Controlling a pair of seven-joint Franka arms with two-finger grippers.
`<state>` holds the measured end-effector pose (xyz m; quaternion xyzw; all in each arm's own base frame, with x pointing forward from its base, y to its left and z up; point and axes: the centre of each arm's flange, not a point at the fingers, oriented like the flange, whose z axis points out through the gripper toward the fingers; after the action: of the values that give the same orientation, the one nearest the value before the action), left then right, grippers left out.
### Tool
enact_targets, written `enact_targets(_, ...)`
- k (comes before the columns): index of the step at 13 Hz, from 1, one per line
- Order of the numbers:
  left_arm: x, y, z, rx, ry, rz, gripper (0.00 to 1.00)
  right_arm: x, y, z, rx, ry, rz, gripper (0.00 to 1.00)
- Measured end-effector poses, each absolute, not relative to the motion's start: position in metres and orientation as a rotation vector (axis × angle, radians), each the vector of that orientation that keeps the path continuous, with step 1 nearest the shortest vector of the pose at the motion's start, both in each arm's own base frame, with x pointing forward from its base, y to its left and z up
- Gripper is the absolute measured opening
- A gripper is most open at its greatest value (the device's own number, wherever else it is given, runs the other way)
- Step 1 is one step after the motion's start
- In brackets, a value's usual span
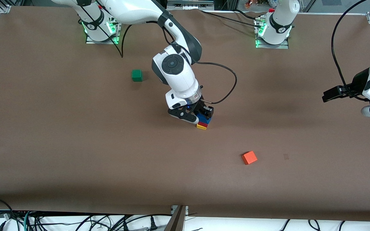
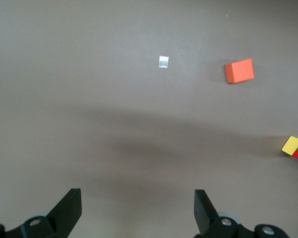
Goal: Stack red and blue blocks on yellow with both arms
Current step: 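Lower the blue block onto the red block and open the right gripper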
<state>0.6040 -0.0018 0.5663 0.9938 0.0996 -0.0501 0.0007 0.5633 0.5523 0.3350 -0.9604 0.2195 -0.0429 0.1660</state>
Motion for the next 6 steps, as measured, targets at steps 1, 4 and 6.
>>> enact_targets(1, 0.6043, -0.0018, 0.5665, 3.12, 0.313, -0.153, 1.0, 0.5633, 0.5523, 0.3318, -2.738, 0.626, -0.12, 0.55)
enact_targets(4, 0.6047, -0.0031, 0.5667, 3.12, 0.309, -0.148, 1.0, 0.5633, 0.5523, 0.3285, -2.742, 0.627, -0.117, 0.56)
enact_targets(6, 0.6048, -0.0029, 0.5668, 3.12, 0.31, -0.147, 1.0, 0.5632, 0.5523, 0.3262, -2.745, 0.628, -0.115, 0.56)
